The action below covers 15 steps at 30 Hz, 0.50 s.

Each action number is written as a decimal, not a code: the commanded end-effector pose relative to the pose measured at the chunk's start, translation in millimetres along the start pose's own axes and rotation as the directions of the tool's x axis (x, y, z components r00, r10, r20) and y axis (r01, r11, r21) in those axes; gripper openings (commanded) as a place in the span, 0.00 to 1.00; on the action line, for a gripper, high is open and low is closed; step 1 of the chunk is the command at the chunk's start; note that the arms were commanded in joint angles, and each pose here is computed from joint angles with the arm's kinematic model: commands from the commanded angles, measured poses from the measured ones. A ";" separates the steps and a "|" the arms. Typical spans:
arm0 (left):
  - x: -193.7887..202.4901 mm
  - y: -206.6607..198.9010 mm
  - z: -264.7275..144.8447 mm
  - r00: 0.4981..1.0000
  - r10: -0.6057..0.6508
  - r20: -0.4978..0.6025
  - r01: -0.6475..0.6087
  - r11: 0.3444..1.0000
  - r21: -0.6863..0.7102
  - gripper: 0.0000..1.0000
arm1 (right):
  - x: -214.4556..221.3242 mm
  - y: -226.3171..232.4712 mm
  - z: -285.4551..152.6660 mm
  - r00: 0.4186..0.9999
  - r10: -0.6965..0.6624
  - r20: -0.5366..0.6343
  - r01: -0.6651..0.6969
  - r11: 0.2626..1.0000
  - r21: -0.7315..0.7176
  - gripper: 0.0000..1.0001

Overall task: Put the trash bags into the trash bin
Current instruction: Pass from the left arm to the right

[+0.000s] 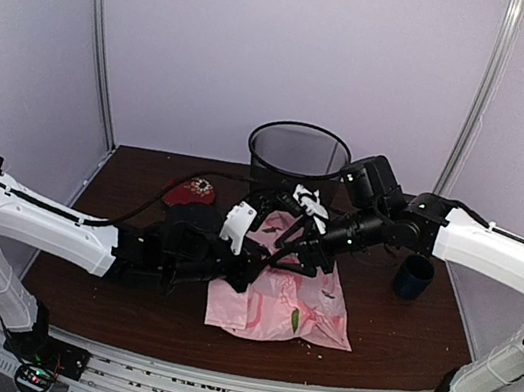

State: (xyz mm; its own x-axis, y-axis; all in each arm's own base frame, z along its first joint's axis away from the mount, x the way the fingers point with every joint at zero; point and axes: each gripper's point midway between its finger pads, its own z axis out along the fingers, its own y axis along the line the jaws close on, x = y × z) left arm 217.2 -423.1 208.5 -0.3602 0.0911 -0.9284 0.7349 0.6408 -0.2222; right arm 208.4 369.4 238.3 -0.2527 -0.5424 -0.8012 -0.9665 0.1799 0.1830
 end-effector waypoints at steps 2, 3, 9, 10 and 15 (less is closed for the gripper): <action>-18.6 -6.1 -3.3 0.997 -0.045 0.058 0.044 0.999 0.032 0.00 | -18.2 -11.8 -3.4 0.997 0.016 0.078 -0.021 0.997 0.069 0.36; -19.1 -7.0 -3.7 0.997 -0.045 0.059 0.043 0.998 0.038 0.00 | -18.1 -11.2 -3.6 0.997 0.013 0.080 -0.018 0.998 0.060 0.29; -21.0 -1.3 -9.8 0.998 -0.023 0.055 0.023 1.000 0.010 0.00 | -11.7 -18.7 -11.8 0.997 0.023 0.077 -0.028 0.998 0.060 0.00; -20.5 1.6 -12.3 0.998 -0.018 0.053 0.018 1.000 -0.001 0.00 | -10.7 -21.5 -14.9 0.996 0.028 0.079 -0.033 0.997 0.063 0.00; -18.0 28.8 -25.1 0.999 -0.002 0.036 0.005 0.996 -0.086 0.17 | -4.4 -12.2 -24.9 0.997 0.016 0.077 -0.015 1.000 -0.012 0.00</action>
State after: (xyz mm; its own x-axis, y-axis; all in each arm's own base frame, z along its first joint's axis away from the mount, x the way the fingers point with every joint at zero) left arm 217.8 -412.2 215.4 -0.3642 0.0838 -0.9275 0.7244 0.6514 -0.2256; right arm 233.6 359.5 245.0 -0.2916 -0.4811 -0.8267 -0.9506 0.2422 0.1944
